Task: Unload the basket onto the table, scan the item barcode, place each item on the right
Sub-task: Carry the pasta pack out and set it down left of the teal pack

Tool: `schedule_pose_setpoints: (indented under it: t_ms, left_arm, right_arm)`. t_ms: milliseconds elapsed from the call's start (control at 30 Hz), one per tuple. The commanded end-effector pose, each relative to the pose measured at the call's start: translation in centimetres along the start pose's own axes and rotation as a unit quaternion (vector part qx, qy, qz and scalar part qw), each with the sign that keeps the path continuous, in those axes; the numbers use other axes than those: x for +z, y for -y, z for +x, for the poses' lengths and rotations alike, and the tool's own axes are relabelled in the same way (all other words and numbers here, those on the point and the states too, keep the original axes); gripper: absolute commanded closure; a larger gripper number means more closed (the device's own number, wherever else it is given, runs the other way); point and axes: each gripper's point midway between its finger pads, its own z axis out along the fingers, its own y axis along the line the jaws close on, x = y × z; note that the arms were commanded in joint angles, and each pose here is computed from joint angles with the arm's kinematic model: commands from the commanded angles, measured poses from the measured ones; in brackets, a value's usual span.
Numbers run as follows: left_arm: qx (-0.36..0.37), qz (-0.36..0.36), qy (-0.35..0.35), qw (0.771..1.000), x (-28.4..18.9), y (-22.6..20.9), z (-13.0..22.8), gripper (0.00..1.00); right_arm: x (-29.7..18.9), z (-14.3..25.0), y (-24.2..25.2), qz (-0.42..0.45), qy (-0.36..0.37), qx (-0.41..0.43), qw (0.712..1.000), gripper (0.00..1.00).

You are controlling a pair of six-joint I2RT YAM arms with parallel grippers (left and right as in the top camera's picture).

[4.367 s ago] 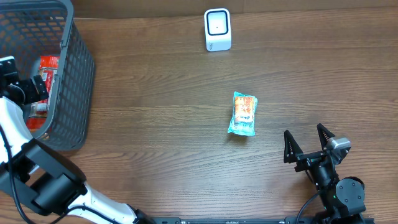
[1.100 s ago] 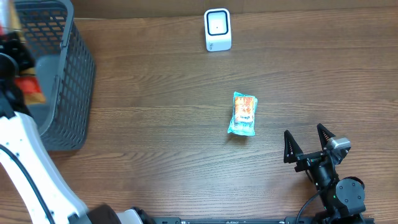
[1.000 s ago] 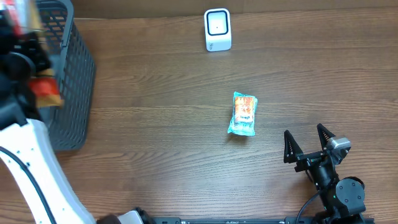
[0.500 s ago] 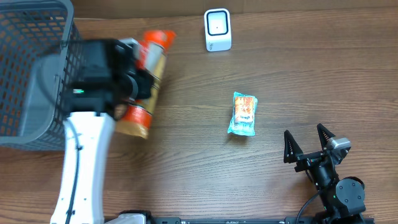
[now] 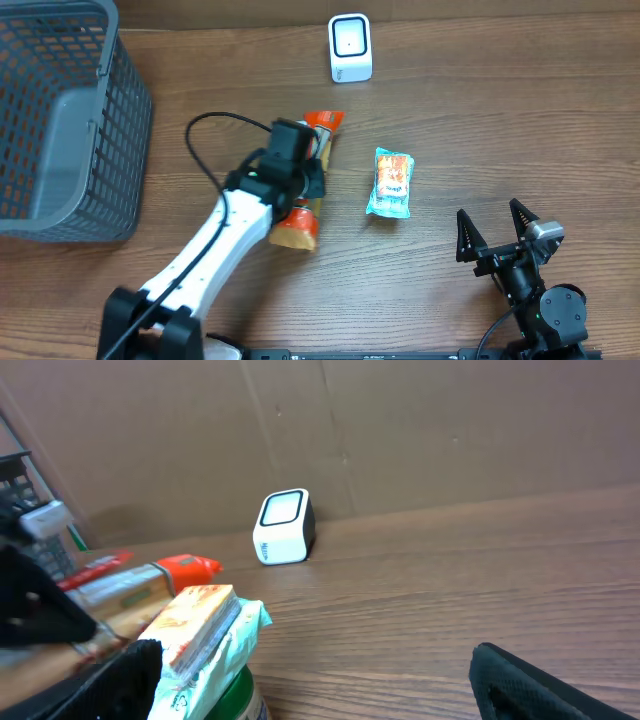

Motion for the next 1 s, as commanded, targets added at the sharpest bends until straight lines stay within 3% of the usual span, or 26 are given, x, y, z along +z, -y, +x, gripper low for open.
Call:
schedule_pose_setpoints:
  t_ms: [0,133,233,367,500,967]
  left_arm:
    - [-0.045,-0.052,0.023,0.997,2.0,0.2,0.1,0.96]
    - [-0.03,-0.083,0.008,0.996,4.8,0.3,1.6,0.96]
    - [-0.029,-0.078,-0.006,0.997,5.9,0.5,2.3,0.88]
    - [-0.03,-0.062,-0.01,0.998,6.1,1.1,2.3,0.53]
    - [-0.029,-0.063,-0.01,0.998,6.1,1.0,2.3,0.35]
    - [0.028,-0.041,0.028,0.998,3.0,2.8,-1.6,0.25]
  right_arm:
    - [0.0,0.2,0.0,-0.002,0.001,-0.004,1.0,0.0]
    - [0.0,0.2,0.0,-0.002,0.001,-0.004,1.0,0.0]
    - [0.0,0.2,0.0,-0.002,0.001,-0.004,1.0,0.0]
    - [0.0,0.2,0.0,-0.002,0.001,-0.004,1.0,0.0]
    - [0.0,0.2,0.0,-0.002,0.001,-0.004,1.0,0.0]
    - [0.0,0.2,0.0,-0.002,0.001,-0.004,1.0,0.0]
